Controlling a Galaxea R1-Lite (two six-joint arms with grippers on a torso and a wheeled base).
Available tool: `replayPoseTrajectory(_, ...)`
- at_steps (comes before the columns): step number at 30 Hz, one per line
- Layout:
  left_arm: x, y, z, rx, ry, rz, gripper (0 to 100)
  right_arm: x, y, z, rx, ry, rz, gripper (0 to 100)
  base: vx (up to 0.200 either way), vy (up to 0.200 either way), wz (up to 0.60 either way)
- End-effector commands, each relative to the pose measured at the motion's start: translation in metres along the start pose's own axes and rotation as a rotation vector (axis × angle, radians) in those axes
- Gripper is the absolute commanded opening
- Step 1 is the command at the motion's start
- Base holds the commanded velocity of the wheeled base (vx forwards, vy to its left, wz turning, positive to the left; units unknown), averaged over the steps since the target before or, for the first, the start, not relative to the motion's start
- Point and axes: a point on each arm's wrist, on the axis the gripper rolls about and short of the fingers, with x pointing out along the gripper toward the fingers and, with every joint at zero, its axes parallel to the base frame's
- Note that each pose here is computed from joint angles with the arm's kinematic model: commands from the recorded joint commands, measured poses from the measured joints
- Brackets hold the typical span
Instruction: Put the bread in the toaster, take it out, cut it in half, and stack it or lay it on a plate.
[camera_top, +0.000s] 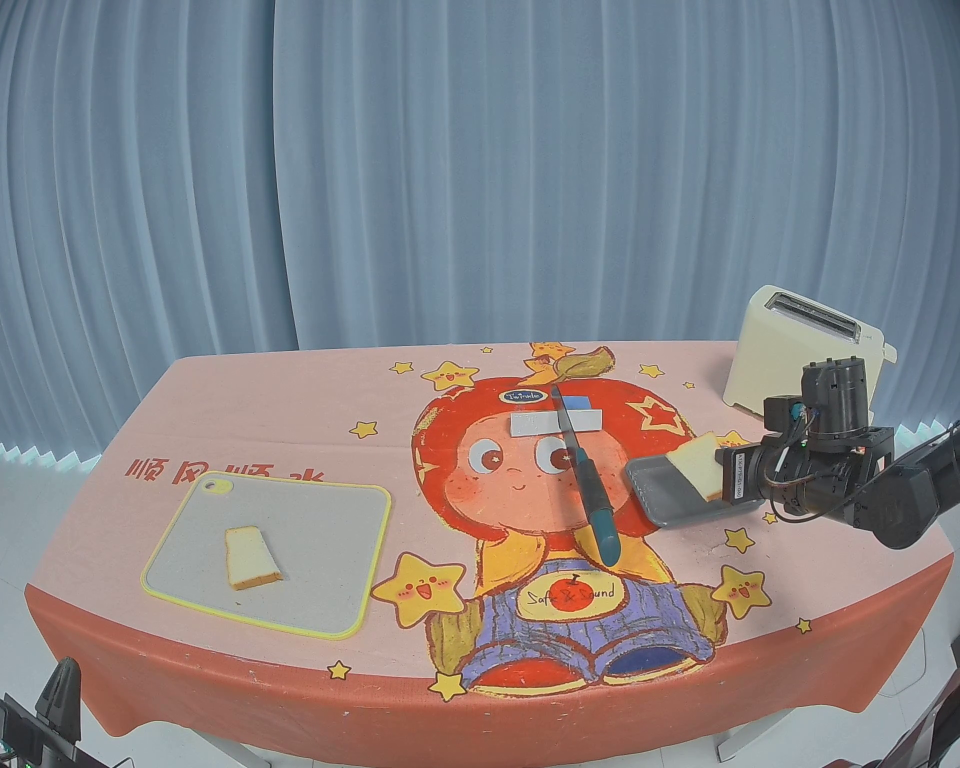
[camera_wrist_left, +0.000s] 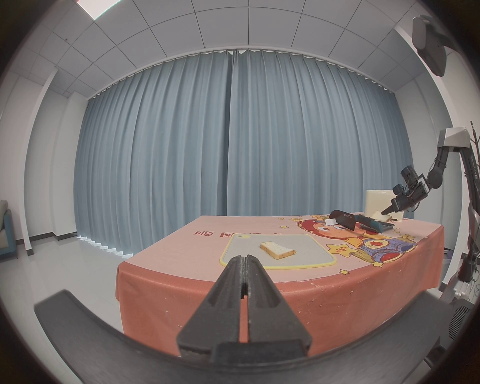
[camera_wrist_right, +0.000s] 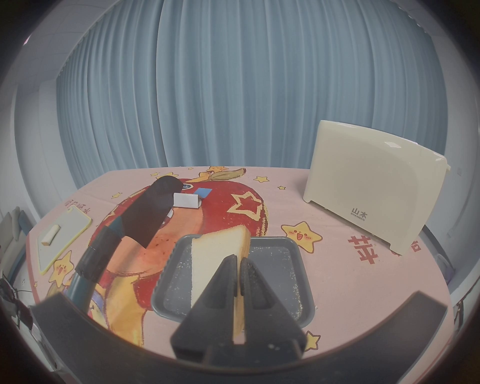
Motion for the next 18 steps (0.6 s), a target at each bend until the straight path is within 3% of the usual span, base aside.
replayPoseTrajectory(1, 0.0001, 0.0001, -0.0052, -0.001, 0.001, 0.001, 0, 0.0092, 0.0006, -0.006, -0.005, 0.029, -0.016, 0, 0.0, 0.0, 0.0)
replayPoseTrajectory(18, 0.0001, 0.0001, -0.0052, -0.001, 0.001, 0.001, 0, 0.0155, 0.0023, -0.0086, -0.007, 0.026, -0.027, 0, 0.0, 0.0, 0.0)
